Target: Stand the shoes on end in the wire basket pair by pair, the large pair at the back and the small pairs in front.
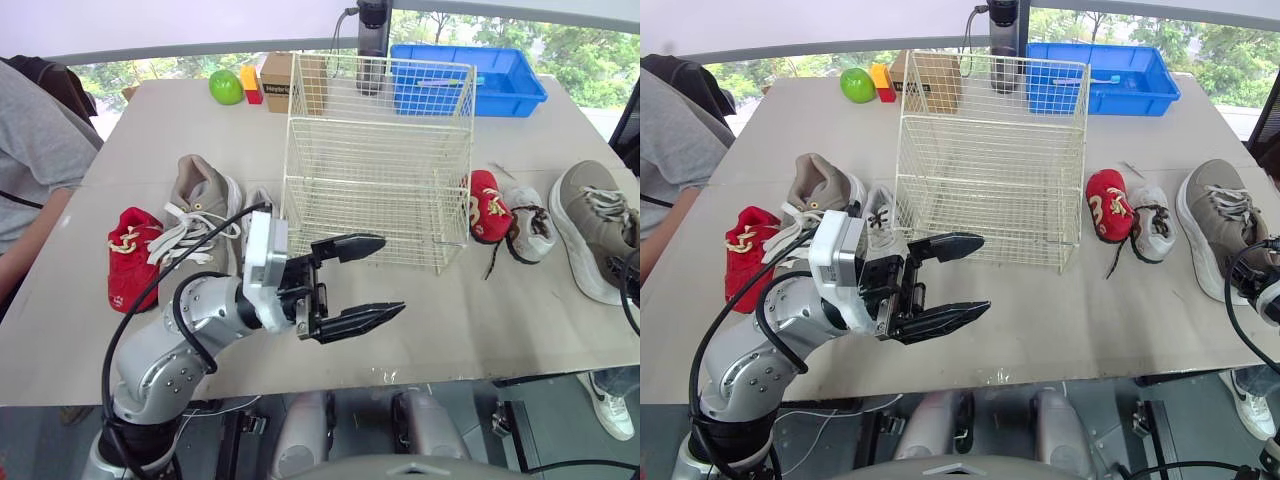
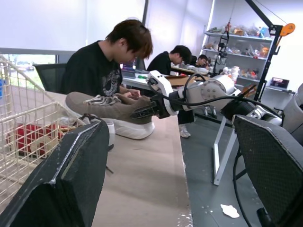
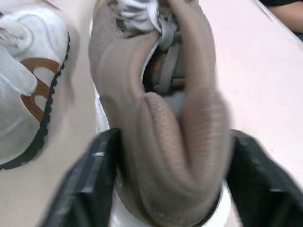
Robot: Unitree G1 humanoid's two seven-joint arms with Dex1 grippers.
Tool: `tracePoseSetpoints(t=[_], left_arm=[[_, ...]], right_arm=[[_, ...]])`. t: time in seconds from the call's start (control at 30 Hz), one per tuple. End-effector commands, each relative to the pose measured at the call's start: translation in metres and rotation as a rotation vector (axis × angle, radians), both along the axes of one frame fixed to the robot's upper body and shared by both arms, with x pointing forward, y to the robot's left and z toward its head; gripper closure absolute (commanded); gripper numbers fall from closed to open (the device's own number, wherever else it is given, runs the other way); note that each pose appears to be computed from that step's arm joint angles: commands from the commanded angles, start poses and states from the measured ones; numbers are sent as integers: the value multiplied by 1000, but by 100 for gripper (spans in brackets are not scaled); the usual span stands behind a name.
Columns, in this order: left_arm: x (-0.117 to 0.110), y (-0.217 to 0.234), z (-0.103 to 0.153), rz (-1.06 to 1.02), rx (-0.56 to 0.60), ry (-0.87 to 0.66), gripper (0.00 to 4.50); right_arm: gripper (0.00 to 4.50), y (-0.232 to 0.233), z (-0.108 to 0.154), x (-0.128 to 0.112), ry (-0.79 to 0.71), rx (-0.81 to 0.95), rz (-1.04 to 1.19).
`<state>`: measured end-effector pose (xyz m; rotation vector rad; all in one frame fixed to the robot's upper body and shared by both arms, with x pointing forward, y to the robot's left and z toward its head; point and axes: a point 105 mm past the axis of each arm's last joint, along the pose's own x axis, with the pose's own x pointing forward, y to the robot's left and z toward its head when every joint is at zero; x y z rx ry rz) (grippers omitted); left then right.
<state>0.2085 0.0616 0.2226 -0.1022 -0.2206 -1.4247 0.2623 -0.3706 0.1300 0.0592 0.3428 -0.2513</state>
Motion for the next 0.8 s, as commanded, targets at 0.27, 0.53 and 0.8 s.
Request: tracePoseSetpoints(t=[0.27,0.53,0.8], left_arm=[[7,-7,17,-7,-43,-6,0],[31,-12,38,45,-164,47,0],[104,55,94,342,-525,250,0]], right_arm=[[448,-5,54,-10,-146,-221,57],[448,51,192,-34,-456,-510,338],[448,149,236,-27,-479,-578,888]])
